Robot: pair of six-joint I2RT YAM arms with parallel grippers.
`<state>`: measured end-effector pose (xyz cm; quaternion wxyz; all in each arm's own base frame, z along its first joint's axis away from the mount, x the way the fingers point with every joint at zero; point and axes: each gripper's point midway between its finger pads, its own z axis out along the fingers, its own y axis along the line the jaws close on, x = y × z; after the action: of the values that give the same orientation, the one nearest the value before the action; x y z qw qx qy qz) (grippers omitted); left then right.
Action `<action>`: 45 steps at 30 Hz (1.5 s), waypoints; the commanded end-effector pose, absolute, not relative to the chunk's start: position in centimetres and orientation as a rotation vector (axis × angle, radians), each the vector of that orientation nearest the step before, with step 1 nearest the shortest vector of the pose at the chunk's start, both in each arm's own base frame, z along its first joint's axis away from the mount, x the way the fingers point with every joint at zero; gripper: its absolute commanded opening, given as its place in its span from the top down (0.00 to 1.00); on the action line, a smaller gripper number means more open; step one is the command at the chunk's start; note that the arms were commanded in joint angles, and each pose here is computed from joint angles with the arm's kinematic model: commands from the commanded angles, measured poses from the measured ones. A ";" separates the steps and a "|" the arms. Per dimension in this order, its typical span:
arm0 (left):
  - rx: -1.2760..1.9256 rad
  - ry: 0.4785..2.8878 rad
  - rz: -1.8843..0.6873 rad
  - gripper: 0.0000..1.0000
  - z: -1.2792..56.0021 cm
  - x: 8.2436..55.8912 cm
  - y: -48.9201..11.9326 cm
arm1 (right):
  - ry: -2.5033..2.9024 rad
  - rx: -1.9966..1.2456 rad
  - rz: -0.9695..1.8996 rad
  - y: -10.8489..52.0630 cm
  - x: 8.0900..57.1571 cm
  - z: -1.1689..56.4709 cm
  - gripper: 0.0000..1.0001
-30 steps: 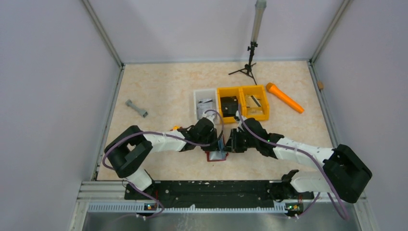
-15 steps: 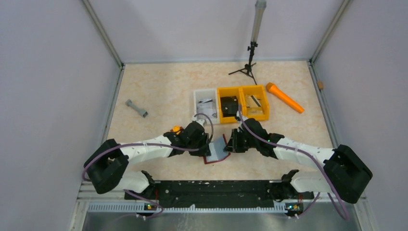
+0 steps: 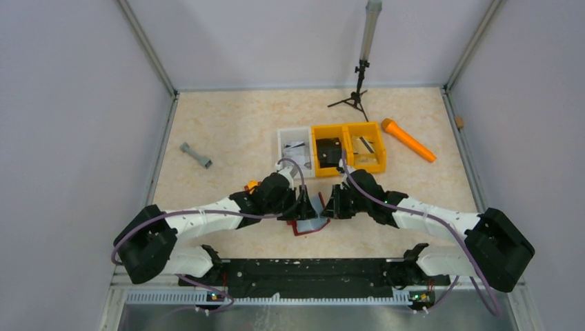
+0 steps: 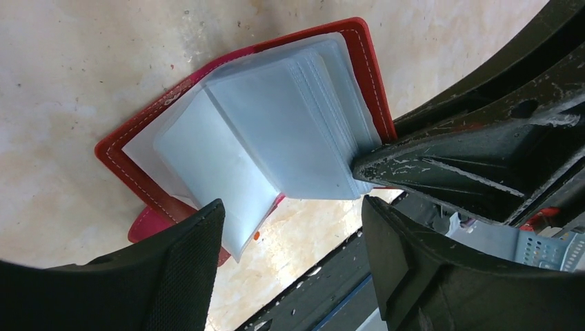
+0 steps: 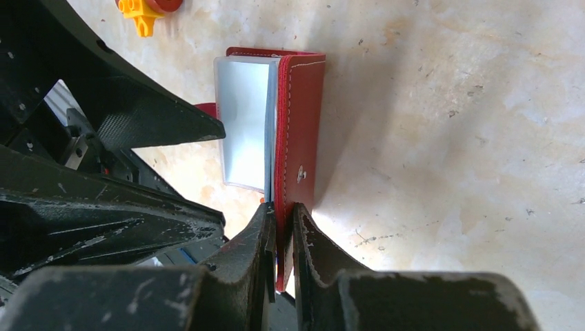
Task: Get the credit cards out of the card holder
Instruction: Remove the credit card from the card holder.
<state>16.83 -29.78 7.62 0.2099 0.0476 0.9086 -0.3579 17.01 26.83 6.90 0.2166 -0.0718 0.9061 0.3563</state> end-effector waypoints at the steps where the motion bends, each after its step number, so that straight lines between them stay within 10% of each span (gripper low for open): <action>1: 0.094 2.467 -1.058 0.24 8.6 17.9 -30.8 | 2.421 -0.233 1.054 27.8 17.6 9.3 1.00; 27: 0.041 2.525 -1.026 0.25 5.5 19.7 -31.0 | 2.421 -0.272 1.088 28.2 17.1 9.4 1.00; 45: 0.264 2.811 -0.398 0.36 1.7 18.2 -23.9 | 2.409 -0.283 0.995 27.5 17.6 9.9 1.00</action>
<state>19.69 -28.21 3.61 0.1767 0.0630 0.9517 -0.2430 16.52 26.47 6.98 0.2188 -0.0920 0.9065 0.3493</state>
